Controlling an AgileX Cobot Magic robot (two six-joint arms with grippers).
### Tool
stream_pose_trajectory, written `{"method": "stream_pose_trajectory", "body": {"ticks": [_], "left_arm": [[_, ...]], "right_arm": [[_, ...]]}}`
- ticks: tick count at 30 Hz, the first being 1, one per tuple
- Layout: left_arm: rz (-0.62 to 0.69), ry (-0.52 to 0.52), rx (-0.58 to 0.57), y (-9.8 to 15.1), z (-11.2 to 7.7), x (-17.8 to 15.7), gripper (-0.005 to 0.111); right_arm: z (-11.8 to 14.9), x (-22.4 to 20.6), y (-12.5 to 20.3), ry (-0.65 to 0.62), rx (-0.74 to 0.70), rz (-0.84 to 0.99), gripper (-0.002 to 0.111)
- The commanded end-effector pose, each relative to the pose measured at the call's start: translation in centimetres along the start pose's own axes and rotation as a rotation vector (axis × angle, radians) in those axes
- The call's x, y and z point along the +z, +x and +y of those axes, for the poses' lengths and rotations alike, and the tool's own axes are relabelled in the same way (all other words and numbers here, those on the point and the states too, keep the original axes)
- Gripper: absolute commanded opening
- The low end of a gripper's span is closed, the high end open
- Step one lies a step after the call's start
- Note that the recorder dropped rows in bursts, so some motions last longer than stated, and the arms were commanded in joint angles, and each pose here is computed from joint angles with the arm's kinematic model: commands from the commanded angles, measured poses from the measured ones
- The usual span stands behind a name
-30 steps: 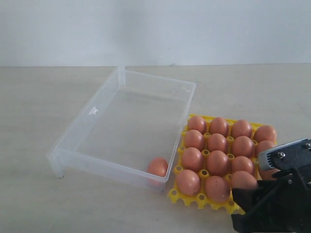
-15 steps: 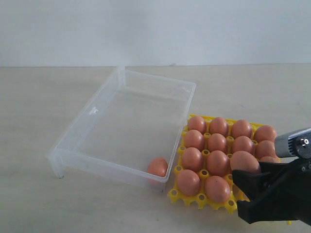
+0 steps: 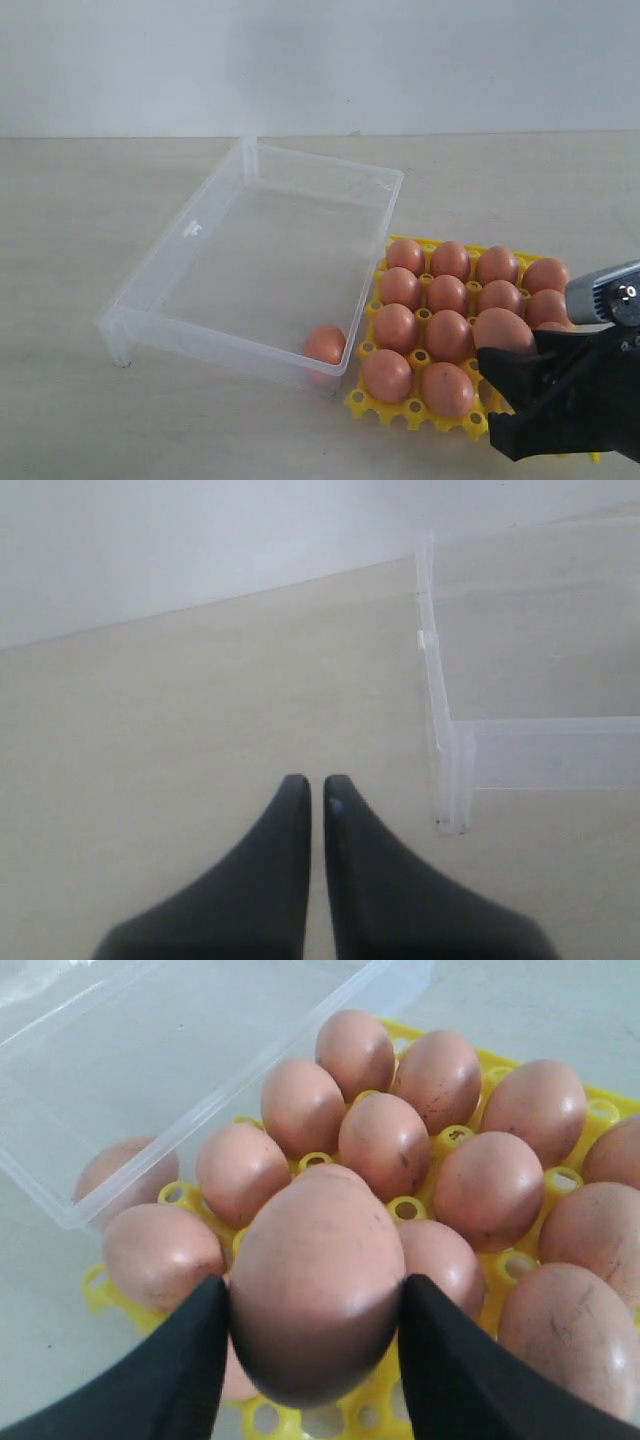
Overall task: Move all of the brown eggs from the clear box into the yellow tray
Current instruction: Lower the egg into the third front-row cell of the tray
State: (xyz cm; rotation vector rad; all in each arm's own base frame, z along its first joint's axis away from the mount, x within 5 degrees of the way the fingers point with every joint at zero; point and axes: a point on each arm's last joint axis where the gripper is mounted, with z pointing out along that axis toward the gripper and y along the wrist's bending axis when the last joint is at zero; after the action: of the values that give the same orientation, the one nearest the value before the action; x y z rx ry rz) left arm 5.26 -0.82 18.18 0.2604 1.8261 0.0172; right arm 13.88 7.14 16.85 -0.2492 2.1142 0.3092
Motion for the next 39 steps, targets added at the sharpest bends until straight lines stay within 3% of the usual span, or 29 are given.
{"method": "stream_pose_trajectory", "body": {"ticks": [1, 14, 27, 31, 36, 39], "left_arm": [[-0.003, -0.004, -0.012, 0.1, 0.0, 0.0, 0.004], [-0.003, -0.004, -0.012, 0.1, 0.0, 0.0, 0.004], [-0.003, -0.004, -0.012, 0.1, 0.0, 0.0, 0.004], [-0.003, -0.004, -0.012, 0.1, 0.0, 0.0, 0.004], [-0.003, -0.004, -0.012, 0.1, 0.0, 0.0, 0.004], [-0.003, -0.004, -0.012, 0.1, 0.0, 0.0, 0.004]], "right_arm": [[0.0, 0.0, -0.2, -0.002, -0.097, -0.010, 0.000], [0.0, 0.0, 0.0, -0.002, -0.193, -0.003, 0.000], [-0.8, -0.4, 1.7, 0.030, -0.180, 0.008, 0.000], [-1.0, 0.9, 2.9, 0.057, -0.206, 0.108, 0.000], [-1.3, 2.2, 3.6, 0.098, -0.242, 0.139, 0.000], [-0.9, 2.4, 3.4, 0.059, -0.267, 0.102, 0.000]]}}
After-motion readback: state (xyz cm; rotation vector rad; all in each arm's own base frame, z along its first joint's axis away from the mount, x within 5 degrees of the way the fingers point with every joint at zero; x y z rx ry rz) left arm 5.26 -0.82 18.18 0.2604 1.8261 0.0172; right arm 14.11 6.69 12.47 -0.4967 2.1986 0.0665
